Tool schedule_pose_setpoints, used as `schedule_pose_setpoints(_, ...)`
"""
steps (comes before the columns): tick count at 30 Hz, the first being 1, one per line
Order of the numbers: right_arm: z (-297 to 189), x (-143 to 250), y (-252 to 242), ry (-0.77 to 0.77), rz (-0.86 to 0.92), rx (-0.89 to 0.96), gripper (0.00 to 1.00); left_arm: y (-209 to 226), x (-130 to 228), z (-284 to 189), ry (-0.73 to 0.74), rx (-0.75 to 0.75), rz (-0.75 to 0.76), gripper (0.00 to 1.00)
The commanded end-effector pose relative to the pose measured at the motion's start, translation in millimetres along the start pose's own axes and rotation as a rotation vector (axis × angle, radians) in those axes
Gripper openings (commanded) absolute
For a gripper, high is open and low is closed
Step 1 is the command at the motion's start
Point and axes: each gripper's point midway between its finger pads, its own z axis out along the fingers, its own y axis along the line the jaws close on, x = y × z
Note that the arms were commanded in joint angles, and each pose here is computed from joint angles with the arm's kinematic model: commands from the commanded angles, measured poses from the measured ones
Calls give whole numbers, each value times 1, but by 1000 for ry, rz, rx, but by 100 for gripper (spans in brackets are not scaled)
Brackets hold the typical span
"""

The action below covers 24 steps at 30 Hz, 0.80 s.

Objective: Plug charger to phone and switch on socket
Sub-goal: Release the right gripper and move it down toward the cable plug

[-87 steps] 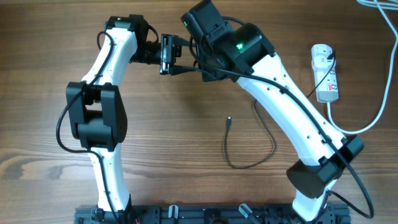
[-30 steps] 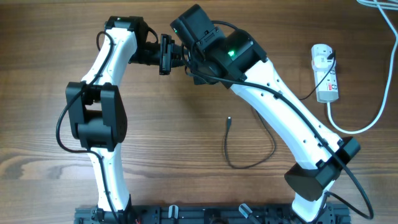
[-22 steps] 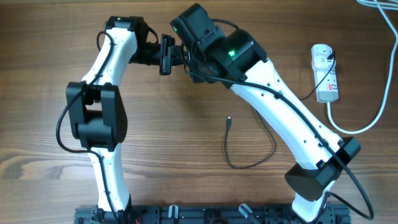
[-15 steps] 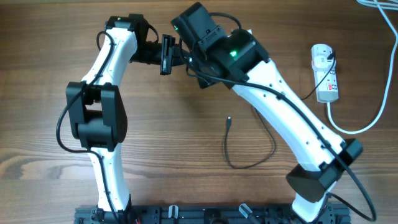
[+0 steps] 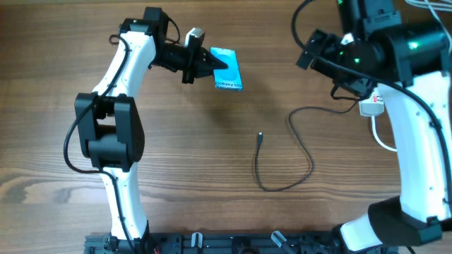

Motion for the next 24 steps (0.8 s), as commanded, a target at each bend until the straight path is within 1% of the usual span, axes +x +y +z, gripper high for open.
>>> schedule_pose_setpoints(1,29,16,-6,97,-70,48,100,-43,22,-20,-42,16,295,4)
schedule_pose_setpoints(4,64,31,-13,163,-77,89,100,-61,36,-52,-178,-140,408,4)
schedule_pose_setpoints(5,77,38,-15,190,-79,98,100,-61,40,-64,-227,-213,422,4)
schedule_pose_setpoints(6,92,49,-13,234,-78,79,100,-55,42,-77,-286,-316,425,4)
schedule_pose_setpoints(7,103,57,-13,264,-75,69,100,-51,43,-85,-318,-380,421,4)
schedule_pose_setpoints(10,146,91,-2,373,-63,-23,100,-15,39,-119,-426,-687,357,4)
schedule_pose_setpoints(12,169,115,9,409,-95,-80,100,3,36,-134,-472,-797,274,4)
schedule_pose_setpoints(13,180,130,16,411,-142,-92,100,11,36,-141,-496,-845,231,4)
schedule_pose_setpoints(14,188,152,33,422,-240,-107,99,23,37,-148,-511,-903,189,4)
schedule_pose_setpoints(16,196,169,38,440,-293,-75,93,29,38,-147,-498,-909,174,4)
schedule_pose_setpoints(17,204,177,37,461,-304,-48,93,31,38,-146,-493,-911,169,4)
schedule_pose_setpoints(18,212,181,33,480,-295,-17,90,33,38,-146,-490,-912,165,4)
schedule_pose_setpoints(20,231,188,25,518,-272,33,80,35,39,-145,-485,-913,160,4)
schedule_pose_setpoints(21,239,191,24,527,-259,48,78,35,39,-145,-485,-913,161,4)
schedule_pose_setpoints(22,244,192,24,531,-257,53,74,35,39,-145,-485,-913,160,4)
schedule_pose_setpoints(23,248,192,23,531,-256,59,73,35,39,-145,-485,-913,160,4)
schedule_pose_setpoints(24,252,191,22,524,-256,73,69,35,39,-145,-484,-913,159,4)
